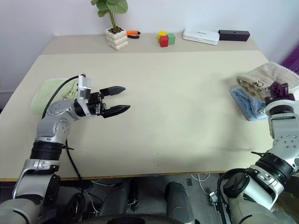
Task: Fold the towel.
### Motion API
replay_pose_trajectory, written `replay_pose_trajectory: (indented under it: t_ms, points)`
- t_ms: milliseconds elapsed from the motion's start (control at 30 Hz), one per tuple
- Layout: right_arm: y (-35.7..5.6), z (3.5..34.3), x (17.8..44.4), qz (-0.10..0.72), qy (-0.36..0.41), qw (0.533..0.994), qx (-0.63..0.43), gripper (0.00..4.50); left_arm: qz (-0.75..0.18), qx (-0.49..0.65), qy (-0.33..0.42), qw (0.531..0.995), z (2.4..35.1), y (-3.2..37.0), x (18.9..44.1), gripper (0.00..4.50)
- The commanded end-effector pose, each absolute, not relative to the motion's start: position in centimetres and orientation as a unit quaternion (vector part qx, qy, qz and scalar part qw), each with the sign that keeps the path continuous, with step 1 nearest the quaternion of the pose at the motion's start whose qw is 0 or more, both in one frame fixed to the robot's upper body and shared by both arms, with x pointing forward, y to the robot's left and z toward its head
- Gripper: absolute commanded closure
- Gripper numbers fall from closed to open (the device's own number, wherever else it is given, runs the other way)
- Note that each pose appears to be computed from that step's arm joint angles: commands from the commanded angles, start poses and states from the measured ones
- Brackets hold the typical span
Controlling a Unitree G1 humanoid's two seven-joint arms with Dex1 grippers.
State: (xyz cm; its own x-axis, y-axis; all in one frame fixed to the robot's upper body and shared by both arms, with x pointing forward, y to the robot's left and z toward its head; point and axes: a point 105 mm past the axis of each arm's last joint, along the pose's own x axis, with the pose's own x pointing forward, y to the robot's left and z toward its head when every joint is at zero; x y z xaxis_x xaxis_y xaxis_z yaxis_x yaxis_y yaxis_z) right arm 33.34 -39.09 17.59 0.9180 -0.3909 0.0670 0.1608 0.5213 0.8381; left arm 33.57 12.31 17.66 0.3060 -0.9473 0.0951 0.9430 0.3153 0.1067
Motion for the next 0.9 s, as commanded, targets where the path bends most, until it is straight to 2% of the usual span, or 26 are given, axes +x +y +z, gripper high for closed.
replay_pose_trajectory:
  t_ms: [33, 200, 433, 567, 700, 733, 767, 900]
  points:
    - [-40.3, 18.9, 33.1, -0.170, -0.148, 0.870, 0.438, 4.47, -0.577, 0.029, -0.096, 0.811, 19.0, 12.4, 33.4, 0.00]
    - [-40.3, 17.3, 33.4, -0.192, -0.115, 0.884, 0.410, 4.47, -0.573, 0.034, -0.096, 0.813, 18.9, 12.4, 33.2, 0.00]
    - [-40.6, 16.8, 33.6, -0.209, -0.115, 0.885, 0.401, 4.47, -0.569, 0.040, -0.097, 0.816, 18.9, 12.3, 33.3, 0.00]
    - [-40.8, 17.0, 33.4, -0.216, -0.121, 0.885, 0.394, 2.89, -0.568, 0.040, -0.097, 0.816, 18.9, 12.3, 33.4, 0.00]
    - [-41.0, 16.9, 33.4, -0.225, -0.113, 0.892, 0.376, 0.93, -0.569, 0.040, -0.097, 0.816, 18.9, 12.2, 33.4, 0.00]
    - [-41.1, 16.9, 33.3, -0.229, -0.113, 0.895, 0.367, 0.26, -0.569, 0.039, -0.097, 0.816, 18.9, 12.2, 33.4, 0.00]
    - [-41.4, 17.1, 33.1, -0.239, -0.110, 0.904, 0.338, 0.05, -0.570, 0.038, -0.097, 0.815, 18.9, 12.2, 33.4, 0.00]
    - [-42.4, 18.0, 31.9, -0.286, -0.095, 0.938, 0.169, 0.05, -0.569, 0.040, -0.099, 0.815, 19.0, 12.1, 33.4, 0.00]
